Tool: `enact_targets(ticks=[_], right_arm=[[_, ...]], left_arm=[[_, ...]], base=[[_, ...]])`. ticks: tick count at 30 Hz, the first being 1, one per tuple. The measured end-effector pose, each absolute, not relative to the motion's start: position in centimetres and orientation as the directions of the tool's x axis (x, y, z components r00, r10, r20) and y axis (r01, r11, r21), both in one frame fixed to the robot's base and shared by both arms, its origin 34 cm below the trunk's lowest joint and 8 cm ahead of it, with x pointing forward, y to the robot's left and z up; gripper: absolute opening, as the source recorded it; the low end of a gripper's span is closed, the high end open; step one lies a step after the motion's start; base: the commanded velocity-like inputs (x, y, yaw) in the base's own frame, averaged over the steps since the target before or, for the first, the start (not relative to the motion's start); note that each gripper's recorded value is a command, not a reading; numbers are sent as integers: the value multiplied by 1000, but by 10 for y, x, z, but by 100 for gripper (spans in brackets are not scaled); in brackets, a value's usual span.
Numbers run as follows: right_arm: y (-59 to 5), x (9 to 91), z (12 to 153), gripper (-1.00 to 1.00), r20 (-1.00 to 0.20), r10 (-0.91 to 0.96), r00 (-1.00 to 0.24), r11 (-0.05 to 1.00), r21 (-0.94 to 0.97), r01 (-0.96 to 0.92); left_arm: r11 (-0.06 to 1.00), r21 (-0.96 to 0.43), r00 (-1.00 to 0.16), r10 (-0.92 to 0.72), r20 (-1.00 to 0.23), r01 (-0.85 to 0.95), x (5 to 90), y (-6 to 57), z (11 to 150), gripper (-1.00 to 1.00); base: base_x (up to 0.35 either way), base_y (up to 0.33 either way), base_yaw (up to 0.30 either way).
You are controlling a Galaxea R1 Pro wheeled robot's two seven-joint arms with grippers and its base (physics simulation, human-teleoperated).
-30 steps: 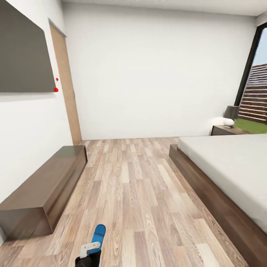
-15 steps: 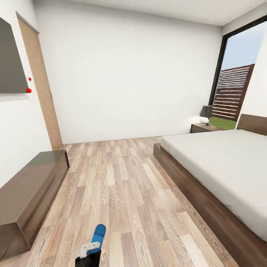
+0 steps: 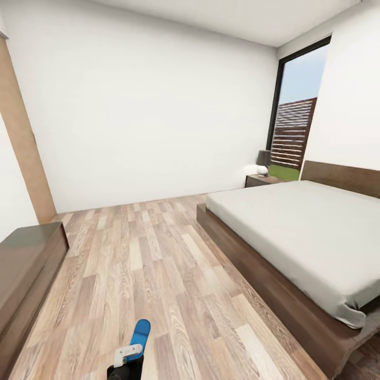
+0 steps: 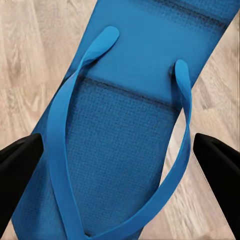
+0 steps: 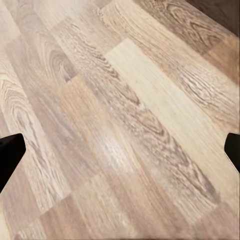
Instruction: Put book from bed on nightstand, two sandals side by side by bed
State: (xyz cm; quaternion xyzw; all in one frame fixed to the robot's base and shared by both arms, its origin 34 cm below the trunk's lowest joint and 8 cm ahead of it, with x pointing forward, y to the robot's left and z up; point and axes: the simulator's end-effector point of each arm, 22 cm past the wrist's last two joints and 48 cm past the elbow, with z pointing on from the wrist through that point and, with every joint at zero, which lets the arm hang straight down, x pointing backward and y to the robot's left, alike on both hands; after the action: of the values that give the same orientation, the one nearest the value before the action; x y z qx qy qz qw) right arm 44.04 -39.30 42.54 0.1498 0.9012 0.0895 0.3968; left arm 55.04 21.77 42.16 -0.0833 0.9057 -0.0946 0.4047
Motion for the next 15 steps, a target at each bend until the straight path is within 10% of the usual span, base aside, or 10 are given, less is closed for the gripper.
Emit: enact_targets(ticks=[15], right_arm=[[-393,442,428,100,-693,341,-635,939,281,197]], left_arm=[[968,-239,-653,-228,-722,-73,552,218,425,-100]], base=[[0,0,-300]])
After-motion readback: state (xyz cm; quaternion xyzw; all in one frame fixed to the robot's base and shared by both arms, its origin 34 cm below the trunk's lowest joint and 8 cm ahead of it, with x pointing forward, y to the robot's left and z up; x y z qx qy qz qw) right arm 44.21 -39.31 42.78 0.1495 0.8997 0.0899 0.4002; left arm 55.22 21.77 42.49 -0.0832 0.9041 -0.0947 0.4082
